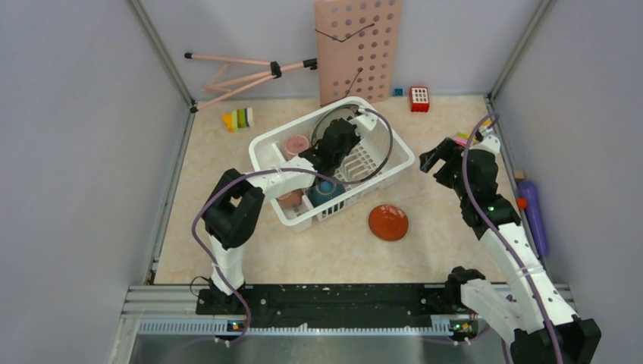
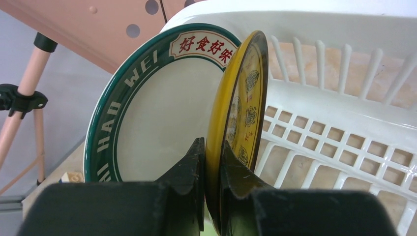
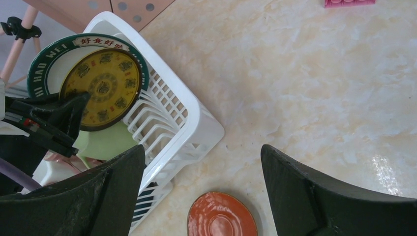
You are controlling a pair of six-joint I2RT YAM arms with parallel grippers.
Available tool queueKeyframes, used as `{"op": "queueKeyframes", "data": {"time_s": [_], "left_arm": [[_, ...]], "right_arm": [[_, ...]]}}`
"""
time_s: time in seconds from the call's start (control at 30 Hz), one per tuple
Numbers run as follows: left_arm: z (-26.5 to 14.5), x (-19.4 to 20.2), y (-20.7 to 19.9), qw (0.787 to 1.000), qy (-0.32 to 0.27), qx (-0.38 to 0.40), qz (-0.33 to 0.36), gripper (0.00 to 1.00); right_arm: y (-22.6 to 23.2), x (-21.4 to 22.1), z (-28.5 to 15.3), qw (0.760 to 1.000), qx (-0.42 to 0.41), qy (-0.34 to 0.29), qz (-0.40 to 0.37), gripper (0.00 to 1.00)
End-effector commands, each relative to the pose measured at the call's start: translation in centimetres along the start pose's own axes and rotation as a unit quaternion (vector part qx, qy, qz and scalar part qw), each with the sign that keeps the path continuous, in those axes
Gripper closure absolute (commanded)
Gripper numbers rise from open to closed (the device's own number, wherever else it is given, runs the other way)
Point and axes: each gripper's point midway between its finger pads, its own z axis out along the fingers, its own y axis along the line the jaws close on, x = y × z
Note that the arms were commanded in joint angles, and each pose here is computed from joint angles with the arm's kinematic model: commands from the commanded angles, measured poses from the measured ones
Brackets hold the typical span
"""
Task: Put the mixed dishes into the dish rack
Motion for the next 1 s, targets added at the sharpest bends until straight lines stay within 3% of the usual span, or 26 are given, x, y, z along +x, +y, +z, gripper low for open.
{"op": "queueKeyframes", "data": {"time_s": [0.0, 0.23, 0.5, 0.63, 0.97], "left_arm": [[0.3, 1.8, -0.4, 0.999, 0.016, 0.031, 0.0, 1.0], [-0.8, -0.4, -0.8, 0.997, -0.021, 0.067, -0.015, 1.0], [-4.7, -5.6, 2.3, 0.996, -0.077, 0.008, -0.052, 1.0], [-6.5, -6.8, 2.5, 0.992, -0.102, 0.016, -0.07, 1.0], [-6.6, -3.5, -0.5, 0.995, -0.053, 0.046, -0.068, 1.0]], "right_arm": [[1.8, -1.5, -0.2, 0.999, -0.033, -0.019, 0.005, 0.14], [2.0, -1.6, -0.2, 0.999, -0.034, -0.016, 0.004, 0.14], [2.4, -1.4, -0.1, 0.999, -0.044, -0.011, 0.004, 0.14], [2.5, -1.3, -0.1, 0.999, -0.046, -0.006, 0.004, 0.14], [2.4, -1.0, -0.4, 0.999, -0.049, -0.005, 0.006, 0.14]]}}
